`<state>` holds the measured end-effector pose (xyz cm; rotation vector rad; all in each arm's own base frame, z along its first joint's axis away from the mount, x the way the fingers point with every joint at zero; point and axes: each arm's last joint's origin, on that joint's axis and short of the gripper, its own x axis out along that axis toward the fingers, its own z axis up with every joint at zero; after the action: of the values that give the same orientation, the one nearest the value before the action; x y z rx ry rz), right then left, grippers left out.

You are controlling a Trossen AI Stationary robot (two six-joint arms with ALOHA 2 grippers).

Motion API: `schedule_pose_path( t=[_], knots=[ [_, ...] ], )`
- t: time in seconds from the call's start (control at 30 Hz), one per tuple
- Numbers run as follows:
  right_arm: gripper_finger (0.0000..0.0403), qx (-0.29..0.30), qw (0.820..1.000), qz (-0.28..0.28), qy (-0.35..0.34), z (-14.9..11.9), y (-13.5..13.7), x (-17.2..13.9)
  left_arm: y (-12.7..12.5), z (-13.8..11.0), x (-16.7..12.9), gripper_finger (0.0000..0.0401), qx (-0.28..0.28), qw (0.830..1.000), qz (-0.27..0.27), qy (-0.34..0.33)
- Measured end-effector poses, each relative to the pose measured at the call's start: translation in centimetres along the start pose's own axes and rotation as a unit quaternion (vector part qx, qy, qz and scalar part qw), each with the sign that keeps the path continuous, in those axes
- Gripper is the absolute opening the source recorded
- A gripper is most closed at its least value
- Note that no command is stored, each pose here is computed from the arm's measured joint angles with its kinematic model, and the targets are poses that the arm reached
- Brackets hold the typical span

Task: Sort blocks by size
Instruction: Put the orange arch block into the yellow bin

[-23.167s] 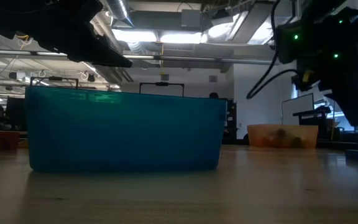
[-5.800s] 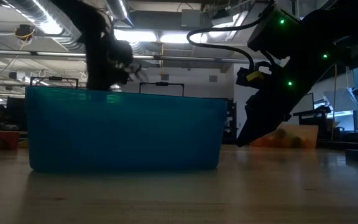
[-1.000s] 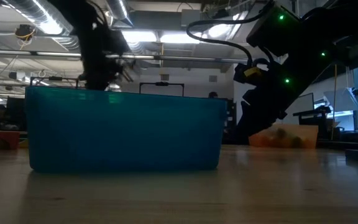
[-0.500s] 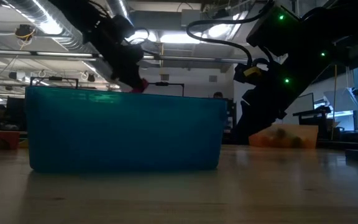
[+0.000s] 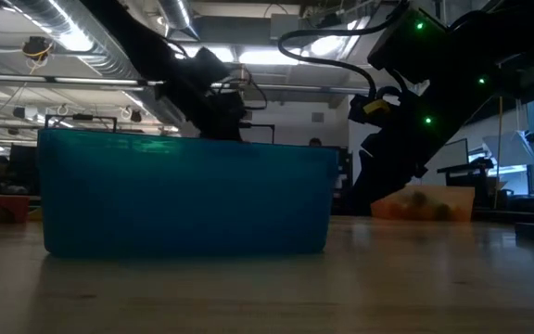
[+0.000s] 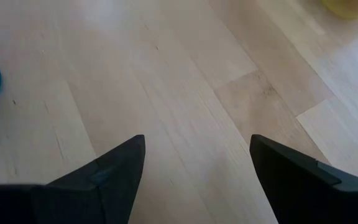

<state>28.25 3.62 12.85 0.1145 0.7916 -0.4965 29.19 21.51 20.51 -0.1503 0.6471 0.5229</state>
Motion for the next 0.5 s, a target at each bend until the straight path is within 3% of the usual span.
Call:
schedule_pose_path(
  t=[0.37, 0.5],
  knots=[
    [0.0292, 0.0, 1.0, 0.0, 0.0, 0.0, 0.0, 0.0, 0.4, -1.1, 1.3, 0.0059, -0.011, 1.0, 0.004, 0.024],
    [0.0292, 0.0, 1.0, 0.0, 0.0, 0.0, 0.0, 0.0, 0.3, -0.8, 1.1, 0.0088, -0.017, 1.0, 0.004, 0.019]
  ],
)
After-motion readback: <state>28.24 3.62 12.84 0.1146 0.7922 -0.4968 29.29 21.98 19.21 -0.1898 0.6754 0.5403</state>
